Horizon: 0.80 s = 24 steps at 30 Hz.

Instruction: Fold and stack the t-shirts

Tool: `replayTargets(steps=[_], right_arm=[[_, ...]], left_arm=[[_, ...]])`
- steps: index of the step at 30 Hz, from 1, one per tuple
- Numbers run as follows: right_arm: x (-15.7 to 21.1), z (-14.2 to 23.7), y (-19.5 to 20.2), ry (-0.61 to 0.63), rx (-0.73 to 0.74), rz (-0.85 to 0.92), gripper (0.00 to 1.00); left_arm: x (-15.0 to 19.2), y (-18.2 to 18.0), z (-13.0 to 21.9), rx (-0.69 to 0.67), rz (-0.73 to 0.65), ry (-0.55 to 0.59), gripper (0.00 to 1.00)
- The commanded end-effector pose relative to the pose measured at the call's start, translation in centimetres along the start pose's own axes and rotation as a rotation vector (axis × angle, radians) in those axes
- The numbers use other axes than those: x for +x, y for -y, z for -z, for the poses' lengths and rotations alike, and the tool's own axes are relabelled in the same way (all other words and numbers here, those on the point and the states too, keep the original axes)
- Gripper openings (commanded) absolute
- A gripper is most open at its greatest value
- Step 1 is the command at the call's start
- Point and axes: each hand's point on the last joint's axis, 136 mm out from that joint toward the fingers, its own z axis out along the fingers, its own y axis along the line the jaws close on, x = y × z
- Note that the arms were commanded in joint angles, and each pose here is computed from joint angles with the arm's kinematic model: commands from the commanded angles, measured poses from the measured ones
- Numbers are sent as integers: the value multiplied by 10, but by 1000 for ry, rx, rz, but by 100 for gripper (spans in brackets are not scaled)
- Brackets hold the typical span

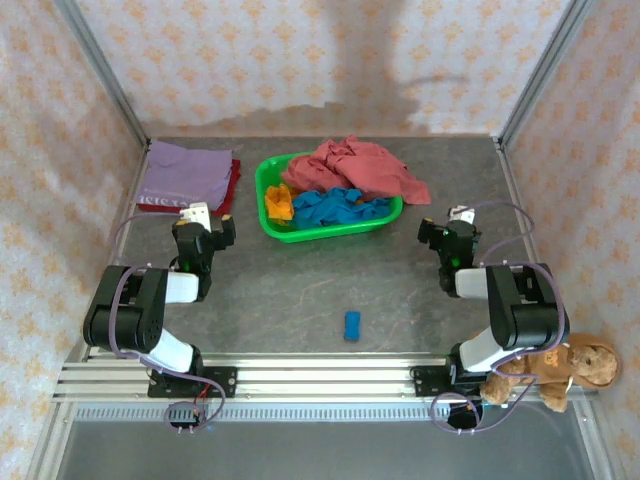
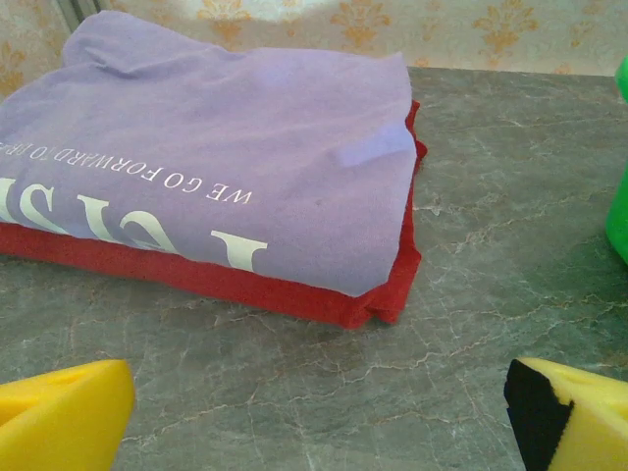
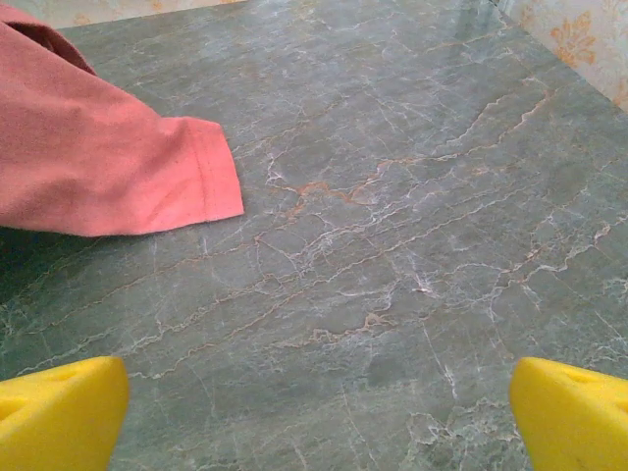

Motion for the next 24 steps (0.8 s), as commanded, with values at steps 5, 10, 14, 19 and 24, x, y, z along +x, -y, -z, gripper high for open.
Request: replayTargets(steps=[5, 10, 14, 19, 24], right_arm=[[-15, -1, 3, 48, 21, -23, 99], [-16, -1, 3, 50, 21, -22, 99], [-16, -1, 3, 49, 21, -23, 99], [-15, -1, 3, 49, 21, -22, 99], [-25, 5, 1, 59, 17, -19, 99]], left_arm=[[-4, 3, -2, 10, -20, 5, 100], [-4, 3, -2, 10, -20, 5, 100], [-4, -2, -2, -14, -9, 4, 100], [-4, -2, -2, -14, -10, 6, 100], [-9, -3, 2, -20, -8, 29, 100]])
